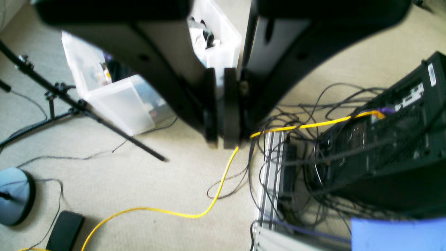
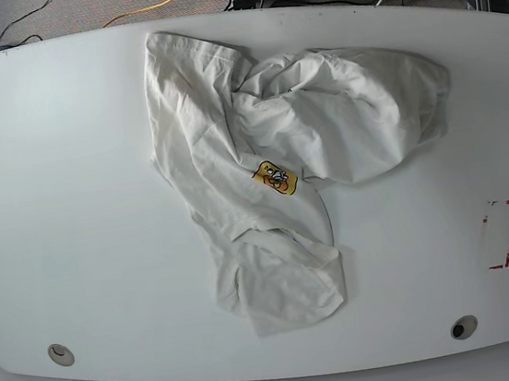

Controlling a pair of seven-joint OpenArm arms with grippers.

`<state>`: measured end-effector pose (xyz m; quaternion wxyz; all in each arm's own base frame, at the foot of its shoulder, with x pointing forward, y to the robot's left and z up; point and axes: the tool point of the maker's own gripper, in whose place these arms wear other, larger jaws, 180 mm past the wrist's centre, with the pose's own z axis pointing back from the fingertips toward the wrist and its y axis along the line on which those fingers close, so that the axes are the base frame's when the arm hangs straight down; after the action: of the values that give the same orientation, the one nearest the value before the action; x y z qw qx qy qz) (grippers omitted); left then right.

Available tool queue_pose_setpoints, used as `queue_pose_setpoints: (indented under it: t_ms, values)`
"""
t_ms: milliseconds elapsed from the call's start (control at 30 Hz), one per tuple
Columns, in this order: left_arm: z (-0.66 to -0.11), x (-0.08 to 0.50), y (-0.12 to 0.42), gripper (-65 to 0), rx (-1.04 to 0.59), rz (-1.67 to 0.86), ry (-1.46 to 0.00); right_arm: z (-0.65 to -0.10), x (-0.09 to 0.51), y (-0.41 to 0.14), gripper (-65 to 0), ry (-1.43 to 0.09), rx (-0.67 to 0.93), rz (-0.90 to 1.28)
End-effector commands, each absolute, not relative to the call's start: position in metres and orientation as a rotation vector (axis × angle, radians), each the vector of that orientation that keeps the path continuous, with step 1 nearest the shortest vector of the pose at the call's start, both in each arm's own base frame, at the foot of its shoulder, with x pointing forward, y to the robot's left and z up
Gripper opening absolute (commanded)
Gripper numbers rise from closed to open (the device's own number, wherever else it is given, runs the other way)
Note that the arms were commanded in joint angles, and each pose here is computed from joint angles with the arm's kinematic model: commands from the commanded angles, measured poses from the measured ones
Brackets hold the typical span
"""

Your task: Layout the t-shirt on the table in an organized manner, then fold the t-shirt properly

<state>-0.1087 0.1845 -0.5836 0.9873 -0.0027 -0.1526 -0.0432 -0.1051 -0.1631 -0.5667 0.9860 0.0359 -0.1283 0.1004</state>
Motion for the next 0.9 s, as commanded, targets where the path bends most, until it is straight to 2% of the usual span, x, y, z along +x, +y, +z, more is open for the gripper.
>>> queue_pose_setpoints:
  t_ms: [0, 367, 867]
  values:
    - [-0.566, -0.104, 0.188, -64.4, 0.003, -0.104, -0.377, -0.559, -0.125, -0.166, -62.6, -0.236, 0.074, 0.203]
    - [-0.516, -0.094, 0.183, -64.4, 0.012, -0.119, -0.488, -0.525, -0.12, -0.178, -62.8, -0.307, 0.054, 0.168]
    - [-0.467, -0.09, 0.189, -64.4, 0.018, -0.11, -0.563, -0.453, -0.119, -0.211, -62.8, -0.386, 0.056, 0.122]
